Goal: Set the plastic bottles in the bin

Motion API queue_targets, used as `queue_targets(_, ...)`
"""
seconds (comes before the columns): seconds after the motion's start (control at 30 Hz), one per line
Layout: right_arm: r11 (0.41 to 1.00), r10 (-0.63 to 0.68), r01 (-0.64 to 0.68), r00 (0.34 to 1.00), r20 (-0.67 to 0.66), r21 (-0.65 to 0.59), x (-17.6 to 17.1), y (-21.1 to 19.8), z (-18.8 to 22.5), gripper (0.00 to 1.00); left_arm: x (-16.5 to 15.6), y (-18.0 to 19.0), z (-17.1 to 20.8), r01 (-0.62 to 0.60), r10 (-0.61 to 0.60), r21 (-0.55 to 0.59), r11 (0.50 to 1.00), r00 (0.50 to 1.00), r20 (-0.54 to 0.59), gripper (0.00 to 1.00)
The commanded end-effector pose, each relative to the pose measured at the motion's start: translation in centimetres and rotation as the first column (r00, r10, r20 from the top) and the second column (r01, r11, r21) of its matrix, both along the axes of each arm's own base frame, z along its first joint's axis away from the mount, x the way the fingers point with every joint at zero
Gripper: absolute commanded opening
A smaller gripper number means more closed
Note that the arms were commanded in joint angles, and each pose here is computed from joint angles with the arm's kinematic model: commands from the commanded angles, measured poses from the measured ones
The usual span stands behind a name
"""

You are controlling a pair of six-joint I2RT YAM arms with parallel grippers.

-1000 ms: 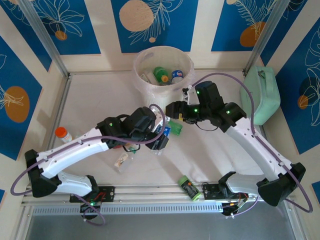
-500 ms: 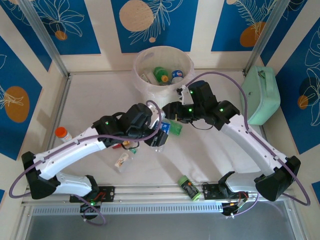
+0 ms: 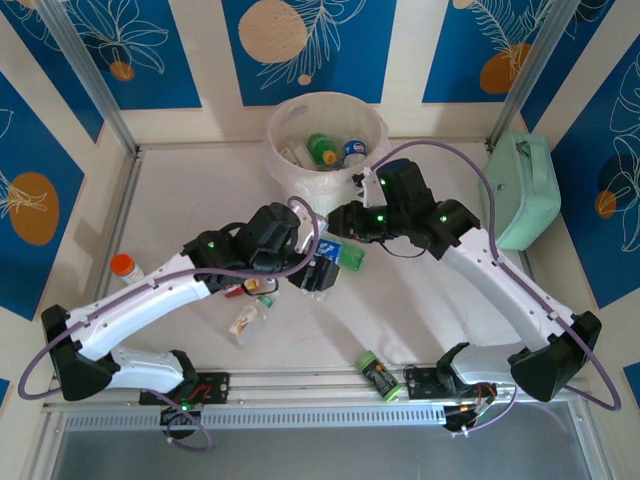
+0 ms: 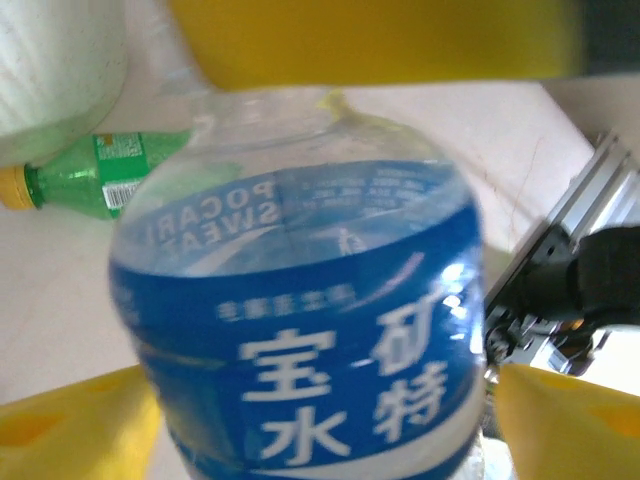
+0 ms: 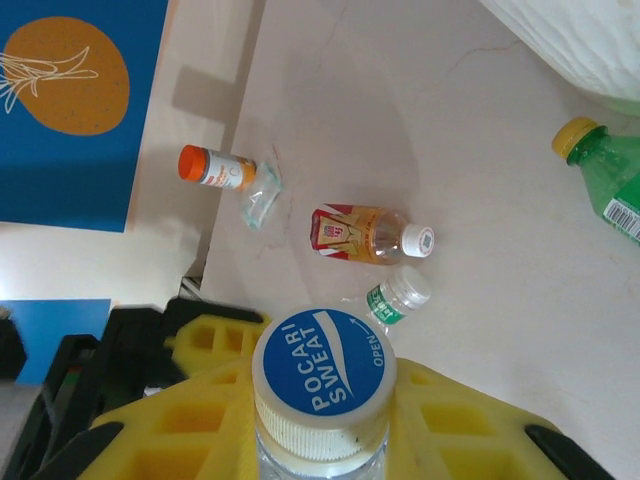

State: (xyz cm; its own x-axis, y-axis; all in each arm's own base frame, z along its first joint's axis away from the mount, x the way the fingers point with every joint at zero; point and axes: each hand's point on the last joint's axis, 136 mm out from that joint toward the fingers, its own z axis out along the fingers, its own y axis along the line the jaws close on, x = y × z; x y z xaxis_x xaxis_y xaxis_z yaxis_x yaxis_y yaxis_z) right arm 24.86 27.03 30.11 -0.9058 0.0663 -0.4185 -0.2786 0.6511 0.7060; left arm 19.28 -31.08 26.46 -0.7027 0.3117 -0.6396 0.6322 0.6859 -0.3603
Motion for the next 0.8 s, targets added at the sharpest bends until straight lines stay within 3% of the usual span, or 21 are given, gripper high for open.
queue_targets(0.0,1.0,-0.004,0.003,0.997,0.083,0.022,1.1,-0.2,2.9,0.26,1.1,1.1,1.9,-0.067,0.069,-0.051,0.996,0.997,0.039,0.99)
queue_targets(0.27,0.983,-0.157,0.128,0.954,0.256,0.129,6.3,-3.0,10.7,0.27,2.8,5.9,5.7,-0.259,0.271,-0.137,0.956,0.96,0.074,1.0)
queue_targets(0.43,0.945,-0.305,0.245,0.898,0.318,0.215,11.7,-5.3,14.4,0.27,3.2,9.2,4.8,-0.392,0.403,-0.154,0.907,0.914,0.048,1.0)
queue_targets(0.77,0.9,-0.399,0.331,0.888,0.228,0.283,21.3,-6.7,14.7,0.29,3.4,11.3,2.0,-0.489,0.489,-0.147,0.86,0.871,-0.04,1.0)
